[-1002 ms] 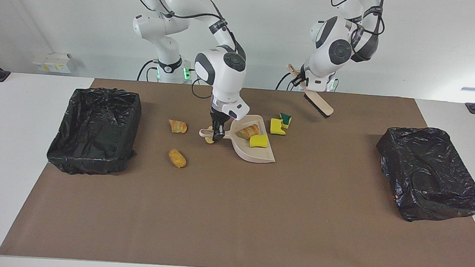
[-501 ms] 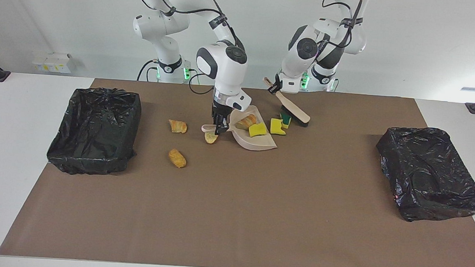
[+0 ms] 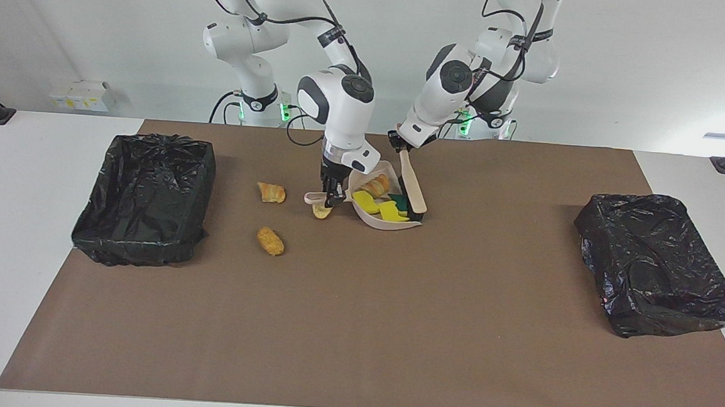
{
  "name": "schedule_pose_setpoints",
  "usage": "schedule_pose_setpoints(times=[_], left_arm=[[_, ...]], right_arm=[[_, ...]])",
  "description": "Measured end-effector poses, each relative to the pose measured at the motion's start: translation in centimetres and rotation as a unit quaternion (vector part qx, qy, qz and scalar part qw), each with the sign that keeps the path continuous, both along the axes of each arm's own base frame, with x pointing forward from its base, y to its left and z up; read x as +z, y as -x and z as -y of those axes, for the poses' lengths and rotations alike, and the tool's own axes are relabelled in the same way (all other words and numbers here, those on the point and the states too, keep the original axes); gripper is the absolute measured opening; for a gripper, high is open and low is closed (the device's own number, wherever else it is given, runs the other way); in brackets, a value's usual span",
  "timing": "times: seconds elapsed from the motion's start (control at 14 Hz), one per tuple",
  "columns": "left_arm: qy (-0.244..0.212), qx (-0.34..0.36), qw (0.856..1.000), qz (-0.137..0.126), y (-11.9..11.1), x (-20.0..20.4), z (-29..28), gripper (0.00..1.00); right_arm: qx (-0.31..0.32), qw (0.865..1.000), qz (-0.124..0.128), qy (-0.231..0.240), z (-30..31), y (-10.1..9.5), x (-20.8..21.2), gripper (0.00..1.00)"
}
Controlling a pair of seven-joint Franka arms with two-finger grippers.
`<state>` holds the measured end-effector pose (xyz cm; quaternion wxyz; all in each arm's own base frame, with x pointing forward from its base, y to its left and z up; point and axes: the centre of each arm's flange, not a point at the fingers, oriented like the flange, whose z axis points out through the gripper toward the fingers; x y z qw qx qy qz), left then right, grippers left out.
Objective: Sweep and dump trash in bin
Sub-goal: 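Sweep the sponge pieces with the left gripper's brush into the dustpan, then carry the loaded dustpan with the right gripper over the nearby bin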
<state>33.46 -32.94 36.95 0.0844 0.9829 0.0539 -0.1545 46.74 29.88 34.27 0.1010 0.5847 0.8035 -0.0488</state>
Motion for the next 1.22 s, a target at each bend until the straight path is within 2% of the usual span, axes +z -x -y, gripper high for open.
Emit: schedule_pose_setpoints(times=[0.14, 0.29, 0.5, 0.72, 0.93, 1.07, 1.22], left_arm=[[0.006, -0.016, 1.0, -0.013, -1.7, 1.0, -1.2, 0.26], [0.009, -0.02, 0.999, -0.024, -4.0, 3.5, -2.8, 0.26], [-0.013, -0.042, 0.999, -0.007, -6.1, 6.5, -4.5, 0.26], [-0.032, -0.065, 0.997, 0.003, -7.3, 8.5, -5.6, 0.26], [-0.056, -0.078, 0.995, 0.02, -8.1, 9.1, -6.5, 0.26], [-0.071, -0.102, 0.992, 0.009, -9.8, 10.7, -8.5, 0.26], [-0.06, -0.128, 0.99, 0.001, -12.8, 12.4, -11.1, 0.26]], right_arm=[[-0.015, 1.0, 0.003, -0.002, 0.3, -0.2, 0.1, 0.32], [-0.026, 1.0, 0.006, -0.004, 0.6, -0.6, 0.2, 0.32], [-0.045, 0.999, 0.011, -0.012, 1.5, -1.5, 0.9, 0.32], [-0.069, 0.997, 0.02, -0.032, 2.5, -2.3, 3.1, 0.32], [-0.092, 0.995, 0.027, -0.028, 4.1, -3.5, 6.0, 0.32], [-0.11, 0.993, 0.027, -0.024, 5.3, -4.3, 8.3, 0.32], [-0.131, 0.991, 0.025, -0.017, 7.5, -5.4, 10.4, 0.32]])
